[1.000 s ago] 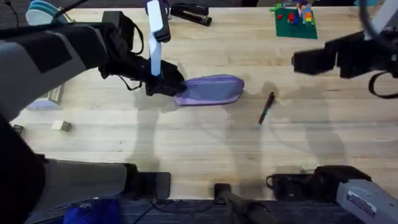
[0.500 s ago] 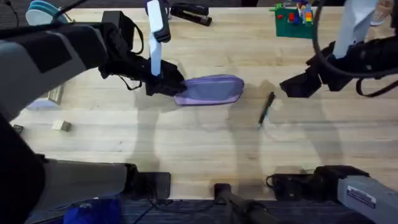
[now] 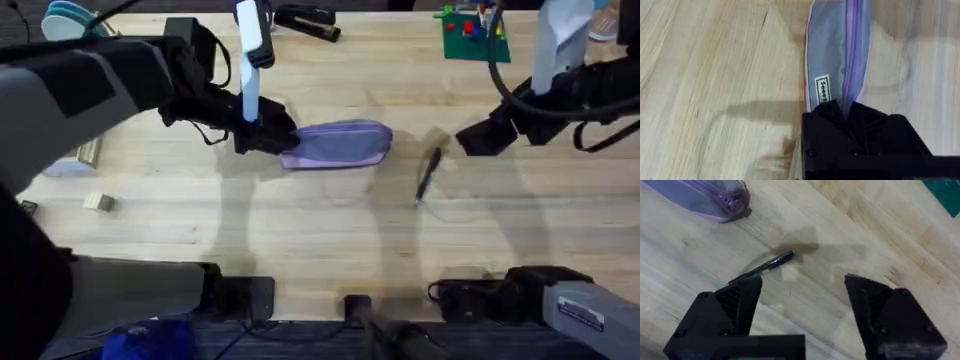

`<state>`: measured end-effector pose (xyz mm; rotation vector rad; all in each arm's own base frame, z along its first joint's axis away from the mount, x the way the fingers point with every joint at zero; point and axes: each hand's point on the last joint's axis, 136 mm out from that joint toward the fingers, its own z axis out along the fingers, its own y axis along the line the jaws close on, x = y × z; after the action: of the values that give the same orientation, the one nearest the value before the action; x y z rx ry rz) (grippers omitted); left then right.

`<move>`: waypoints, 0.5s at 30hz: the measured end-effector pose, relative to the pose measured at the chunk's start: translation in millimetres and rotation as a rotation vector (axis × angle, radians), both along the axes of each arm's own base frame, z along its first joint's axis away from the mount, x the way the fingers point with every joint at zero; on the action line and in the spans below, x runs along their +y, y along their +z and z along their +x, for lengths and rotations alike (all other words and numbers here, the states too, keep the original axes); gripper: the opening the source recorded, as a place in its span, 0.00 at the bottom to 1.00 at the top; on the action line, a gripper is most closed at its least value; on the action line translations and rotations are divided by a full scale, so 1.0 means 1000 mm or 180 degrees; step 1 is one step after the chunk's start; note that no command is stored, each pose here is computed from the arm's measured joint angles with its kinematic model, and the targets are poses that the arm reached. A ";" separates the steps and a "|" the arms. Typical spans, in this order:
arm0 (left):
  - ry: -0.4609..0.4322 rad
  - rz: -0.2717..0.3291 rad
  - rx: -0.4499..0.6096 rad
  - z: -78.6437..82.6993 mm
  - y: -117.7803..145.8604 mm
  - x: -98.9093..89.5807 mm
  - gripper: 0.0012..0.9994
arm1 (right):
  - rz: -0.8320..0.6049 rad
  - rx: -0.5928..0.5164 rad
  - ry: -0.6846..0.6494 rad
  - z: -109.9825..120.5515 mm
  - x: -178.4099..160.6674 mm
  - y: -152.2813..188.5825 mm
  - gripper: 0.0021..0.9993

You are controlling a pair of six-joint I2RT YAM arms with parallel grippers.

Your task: Unzip the bag, pick up the pens from the table one at a time and place them inside, then zip the bag closed.

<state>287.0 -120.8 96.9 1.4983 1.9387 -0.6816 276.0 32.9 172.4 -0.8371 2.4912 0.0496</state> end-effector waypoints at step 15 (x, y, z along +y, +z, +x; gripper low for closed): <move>0.0001 0.0000 0.0001 0.000 0.000 0.000 0.04 | 0.0004 -0.0044 0.0128 0.001 0.003 0.001 1.00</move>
<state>287.0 -120.8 96.9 1.4980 1.9390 -0.6817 277.2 36.2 173.6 -0.8843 2.4613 0.0590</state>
